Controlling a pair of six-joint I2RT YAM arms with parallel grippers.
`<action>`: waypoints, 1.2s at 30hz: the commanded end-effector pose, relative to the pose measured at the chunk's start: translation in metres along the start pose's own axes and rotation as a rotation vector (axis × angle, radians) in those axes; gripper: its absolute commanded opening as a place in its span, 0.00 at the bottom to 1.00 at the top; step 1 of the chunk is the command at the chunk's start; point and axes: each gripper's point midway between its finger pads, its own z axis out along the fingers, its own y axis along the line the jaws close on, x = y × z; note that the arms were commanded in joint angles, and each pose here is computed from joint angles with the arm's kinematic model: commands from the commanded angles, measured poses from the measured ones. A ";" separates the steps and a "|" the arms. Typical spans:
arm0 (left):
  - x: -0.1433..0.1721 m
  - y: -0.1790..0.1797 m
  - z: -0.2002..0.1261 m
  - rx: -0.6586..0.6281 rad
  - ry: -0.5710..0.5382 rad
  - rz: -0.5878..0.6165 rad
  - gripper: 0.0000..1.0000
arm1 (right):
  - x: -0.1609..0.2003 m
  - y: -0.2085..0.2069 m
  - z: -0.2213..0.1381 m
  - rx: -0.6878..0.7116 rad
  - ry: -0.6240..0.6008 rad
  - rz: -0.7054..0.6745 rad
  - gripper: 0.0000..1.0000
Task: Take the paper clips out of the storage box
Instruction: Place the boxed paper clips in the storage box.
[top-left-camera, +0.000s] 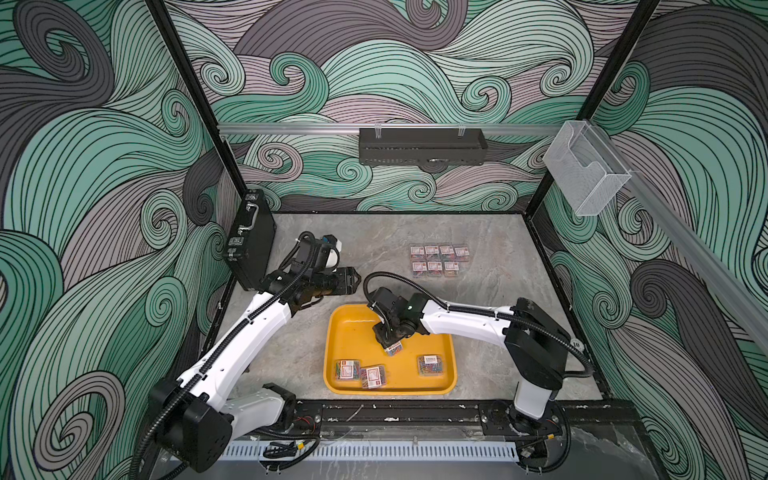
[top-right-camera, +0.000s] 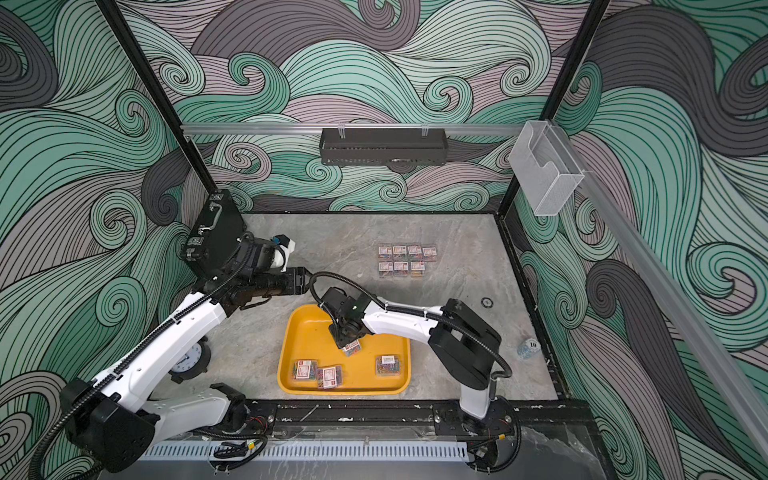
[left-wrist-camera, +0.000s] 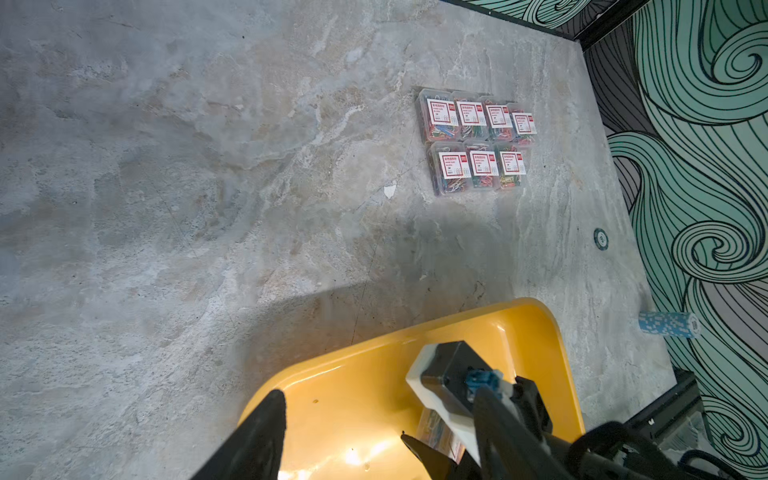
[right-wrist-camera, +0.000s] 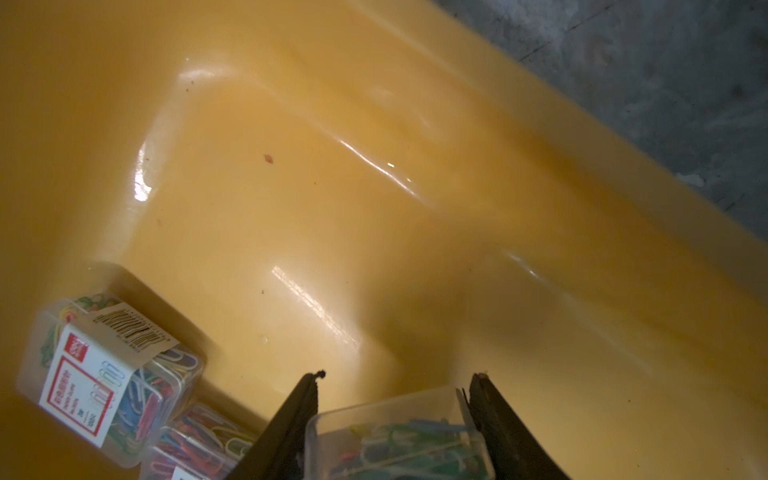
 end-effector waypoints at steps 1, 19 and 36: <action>0.003 0.004 -0.008 -0.015 -0.003 -0.004 0.70 | -0.010 0.001 -0.002 0.054 -0.013 -0.046 0.45; 0.004 0.006 -0.012 -0.021 -0.008 0.001 0.70 | 0.000 0.010 0.002 0.066 0.025 -0.168 0.72; 0.003 -0.004 -0.008 0.035 -0.003 0.001 0.70 | 0.054 -0.074 -0.020 0.198 0.032 0.111 0.71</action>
